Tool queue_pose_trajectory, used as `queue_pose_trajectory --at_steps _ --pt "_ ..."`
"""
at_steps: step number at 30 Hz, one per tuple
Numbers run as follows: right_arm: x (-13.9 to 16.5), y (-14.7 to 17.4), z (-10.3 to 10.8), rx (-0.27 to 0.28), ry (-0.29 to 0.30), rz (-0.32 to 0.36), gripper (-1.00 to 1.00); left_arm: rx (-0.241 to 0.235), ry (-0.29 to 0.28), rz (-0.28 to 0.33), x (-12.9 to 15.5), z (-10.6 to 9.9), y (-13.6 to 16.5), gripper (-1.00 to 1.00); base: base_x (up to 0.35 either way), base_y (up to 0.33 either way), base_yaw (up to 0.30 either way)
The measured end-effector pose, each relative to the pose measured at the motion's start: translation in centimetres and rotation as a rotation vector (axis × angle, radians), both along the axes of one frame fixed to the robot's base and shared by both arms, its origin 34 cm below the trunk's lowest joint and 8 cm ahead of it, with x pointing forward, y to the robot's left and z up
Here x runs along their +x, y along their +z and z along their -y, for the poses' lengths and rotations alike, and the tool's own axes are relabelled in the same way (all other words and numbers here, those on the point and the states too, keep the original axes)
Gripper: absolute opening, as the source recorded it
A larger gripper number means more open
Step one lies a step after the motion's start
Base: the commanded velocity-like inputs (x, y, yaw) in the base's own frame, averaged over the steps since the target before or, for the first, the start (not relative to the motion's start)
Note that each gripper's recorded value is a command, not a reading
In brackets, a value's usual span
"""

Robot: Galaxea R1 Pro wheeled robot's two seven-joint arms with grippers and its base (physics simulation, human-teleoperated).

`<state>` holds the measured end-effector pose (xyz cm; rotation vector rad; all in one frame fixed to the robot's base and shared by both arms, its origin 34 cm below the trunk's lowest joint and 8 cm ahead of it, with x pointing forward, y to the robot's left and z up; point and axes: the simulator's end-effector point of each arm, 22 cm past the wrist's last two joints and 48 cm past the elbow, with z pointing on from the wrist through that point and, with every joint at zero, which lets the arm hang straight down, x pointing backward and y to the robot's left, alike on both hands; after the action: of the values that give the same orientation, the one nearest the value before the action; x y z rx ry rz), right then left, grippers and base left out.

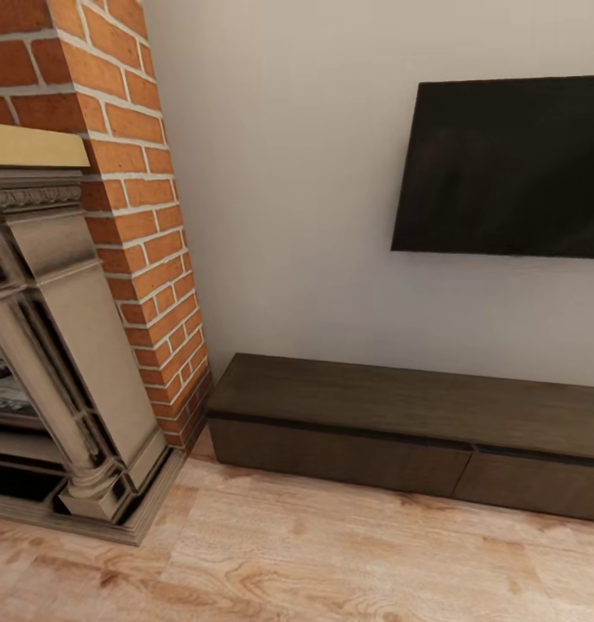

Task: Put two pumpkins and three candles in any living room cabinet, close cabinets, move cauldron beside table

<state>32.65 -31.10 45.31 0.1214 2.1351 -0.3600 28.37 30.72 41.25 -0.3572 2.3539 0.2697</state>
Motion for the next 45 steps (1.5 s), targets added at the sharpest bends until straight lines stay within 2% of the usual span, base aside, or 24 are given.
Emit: queue_pose_trajectory --at_steps 7,13,22,26,31,38,45 --pt "-0.2 0.8 -0.1 -0.001 -0.001 -0.032 1.0 -0.001 -0.001 -0.012 0.0 0.0 1.2 1.0 0.0 0.0 0.0" --pt "-0.1 1.9 -0.2 -0.001 0.001 -0.034 1.0 -0.002 0.002 -0.043 -0.4 0.0 1.9 1.0 0.0 0.0 0.0" --pt "0.1 3.6 -0.1 -0.001 0.0 -0.035 1.0 -0.002 0.003 -0.047 -0.3 0.0 3.5 1.0 0.0 0.0 0.0" --pt "0.1 3.6 -0.2 -0.001 0.0 -0.034 1.0 -0.011 -0.003 -0.055 -0.4 0.5 3.4 1.0 0.0 0.0 0.0" --pt "0.1 3.6 -0.2 0.0 0.0 -0.035 1.0 -0.037 -0.019 -0.14 -1.8 1.6 2.2 1.0 0.0 0.0 0.0" --pt "0.1 3.6 -0.2 0.0 0.0 -0.035 1.0 -0.045 -0.019 -0.172 -2.4 1.8 1.8 1.0 0.0 0.0 0.0" --pt "0.1 3.6 -0.2 0.0 0.0 -0.035 1.0 -0.045 -0.016 -0.178 -2.5 1.7 1.7 1.0 0.0 0.0 0.0"
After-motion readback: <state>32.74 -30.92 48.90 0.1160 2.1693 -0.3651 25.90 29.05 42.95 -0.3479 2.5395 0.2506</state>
